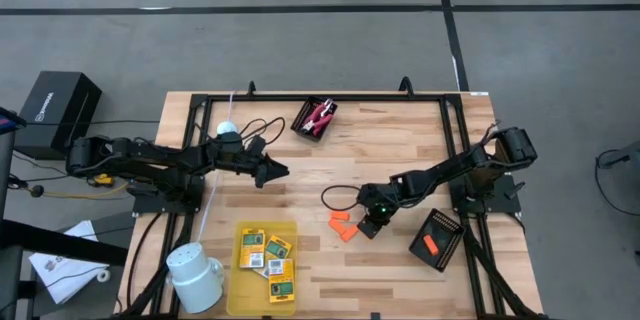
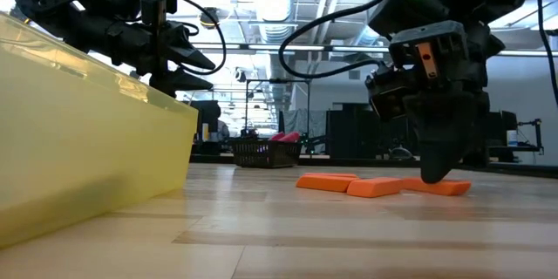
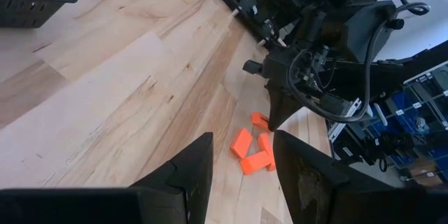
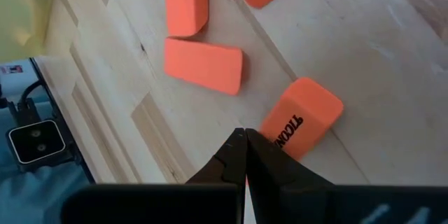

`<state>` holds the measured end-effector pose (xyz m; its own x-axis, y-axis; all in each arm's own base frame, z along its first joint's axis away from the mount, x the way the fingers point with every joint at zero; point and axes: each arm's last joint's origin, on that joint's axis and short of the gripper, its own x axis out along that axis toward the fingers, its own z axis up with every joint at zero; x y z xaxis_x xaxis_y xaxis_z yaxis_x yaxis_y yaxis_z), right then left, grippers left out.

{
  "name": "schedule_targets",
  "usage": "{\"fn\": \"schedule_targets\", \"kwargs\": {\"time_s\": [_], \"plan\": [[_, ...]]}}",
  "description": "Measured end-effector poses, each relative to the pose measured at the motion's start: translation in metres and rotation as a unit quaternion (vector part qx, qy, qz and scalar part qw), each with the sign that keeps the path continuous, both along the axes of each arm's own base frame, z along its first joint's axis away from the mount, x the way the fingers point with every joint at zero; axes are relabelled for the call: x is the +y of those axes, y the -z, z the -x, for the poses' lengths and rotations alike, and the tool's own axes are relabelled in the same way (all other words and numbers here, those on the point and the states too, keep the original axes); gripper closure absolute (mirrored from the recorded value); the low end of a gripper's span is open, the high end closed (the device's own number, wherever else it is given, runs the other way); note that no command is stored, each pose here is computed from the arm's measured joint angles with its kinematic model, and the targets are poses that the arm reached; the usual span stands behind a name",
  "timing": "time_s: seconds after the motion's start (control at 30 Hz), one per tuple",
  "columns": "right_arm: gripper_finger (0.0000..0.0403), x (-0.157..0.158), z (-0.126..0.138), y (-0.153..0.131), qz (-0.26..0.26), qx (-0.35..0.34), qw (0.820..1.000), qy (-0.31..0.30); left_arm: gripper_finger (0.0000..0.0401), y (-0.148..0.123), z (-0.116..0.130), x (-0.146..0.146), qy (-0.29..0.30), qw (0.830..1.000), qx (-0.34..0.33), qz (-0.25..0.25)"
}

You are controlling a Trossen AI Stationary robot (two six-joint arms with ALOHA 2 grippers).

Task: Pick & Place School Supplies
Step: Put the orange eraser into the bottom black bin

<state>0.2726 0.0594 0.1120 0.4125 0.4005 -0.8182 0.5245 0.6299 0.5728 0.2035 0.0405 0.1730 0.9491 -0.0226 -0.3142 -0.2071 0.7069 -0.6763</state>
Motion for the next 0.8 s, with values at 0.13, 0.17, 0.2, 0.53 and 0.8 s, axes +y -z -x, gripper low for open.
{"fn": "schedule_targets", "kwargs": {"time_s": [0.13,0.17,0.2,0.53,0.8], "plan": [[0.0403,-0.001,0.0,0.0,0.001,0.001,1.0,-0.006,0.0256,0.0,0.0,0.0,0.0,1.0,0.0,0.0],[0.0403,-0.002,0.001,0.001,0.0,0.003,1.0,-0.007,0.0256,0.0,0.0,0.0,0.0,1.0,0.0,0.0],[0.0403,-0.002,0.001,0.001,0.0,0.004,1.0,-0.008,0.0256,0.0,0.0,0.0,0.0,1.0,0.0,0.0],[0.0403,-0.016,0.001,0.002,-0.006,0.006,1.0,-0.02,0.0256,0.0,0.0,0.0,-0.001,1.0,0.0,0.005],[0.0403,-0.025,0.002,-0.007,0.008,-0.015,1.0,-0.016,0.0256,0.0,-0.001,-0.005,0.009,1.0,0.0,0.013]]}}
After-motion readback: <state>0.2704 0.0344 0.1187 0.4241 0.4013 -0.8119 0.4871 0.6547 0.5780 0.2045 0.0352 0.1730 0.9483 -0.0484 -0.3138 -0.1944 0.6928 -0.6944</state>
